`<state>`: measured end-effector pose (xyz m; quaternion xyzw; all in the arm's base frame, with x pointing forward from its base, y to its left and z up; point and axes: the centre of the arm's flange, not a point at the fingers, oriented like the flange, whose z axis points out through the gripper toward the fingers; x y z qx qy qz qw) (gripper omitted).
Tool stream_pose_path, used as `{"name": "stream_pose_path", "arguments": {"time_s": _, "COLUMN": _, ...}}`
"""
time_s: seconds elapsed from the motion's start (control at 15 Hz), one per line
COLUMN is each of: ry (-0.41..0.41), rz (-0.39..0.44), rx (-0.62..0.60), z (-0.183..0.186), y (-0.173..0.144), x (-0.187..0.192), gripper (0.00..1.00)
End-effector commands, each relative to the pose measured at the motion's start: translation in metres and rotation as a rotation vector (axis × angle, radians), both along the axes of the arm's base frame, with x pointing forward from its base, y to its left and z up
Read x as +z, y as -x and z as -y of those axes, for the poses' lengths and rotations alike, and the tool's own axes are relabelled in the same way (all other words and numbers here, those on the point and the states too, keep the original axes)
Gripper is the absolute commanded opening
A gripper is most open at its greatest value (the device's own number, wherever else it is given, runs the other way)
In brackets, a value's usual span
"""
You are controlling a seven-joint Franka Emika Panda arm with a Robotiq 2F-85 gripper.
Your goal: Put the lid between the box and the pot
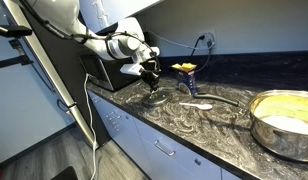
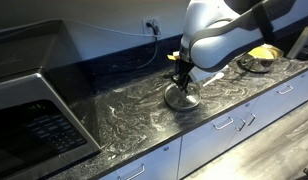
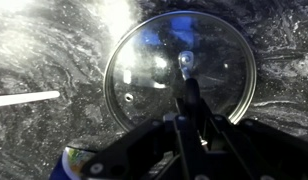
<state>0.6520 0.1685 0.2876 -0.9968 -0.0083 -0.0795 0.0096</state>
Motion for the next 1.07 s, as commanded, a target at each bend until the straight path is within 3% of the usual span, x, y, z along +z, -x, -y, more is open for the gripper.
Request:
{"name": "stream_pose_path", "arguments": {"time_s": 0.0, "ry": 0.027, "rz": -0.017, "rx": -0.052, "z": 0.017, "y": 0.024, "x": 0.053, "gripper": 0.04}}
{"name": "stream_pose_path", "arguments": {"time_s": 0.27, "ry": -0.002, "rz": -0.140, "rx": -0.031, "z": 0.032, "y": 0.055, "x": 0.103, "gripper": 0.04}}
{"name": "stream_pose_path", "arguments": {"time_s": 0.47, "ry": -0.021, "rz": -0.163, "rx": -0.030, "z": 0.041, "y": 0.080, "x": 0.145, "gripper": 0.04}}
{"name": "stream_pose_path", "arguments": {"time_s": 0.67, "ry": -0.023, "rz": -0.080, "rx": -0.079, "z": 0.058, "y": 0.101, "x": 0.188, "gripper": 0.04}}
{"name": "stream_pose_path", "arguments": {"time_s": 1.0, "ry": 0.023, "rz": 0.135, "rx": -0.248, "z": 0.109, "y": 0.116, "x": 0.231, "gripper": 0.04}}
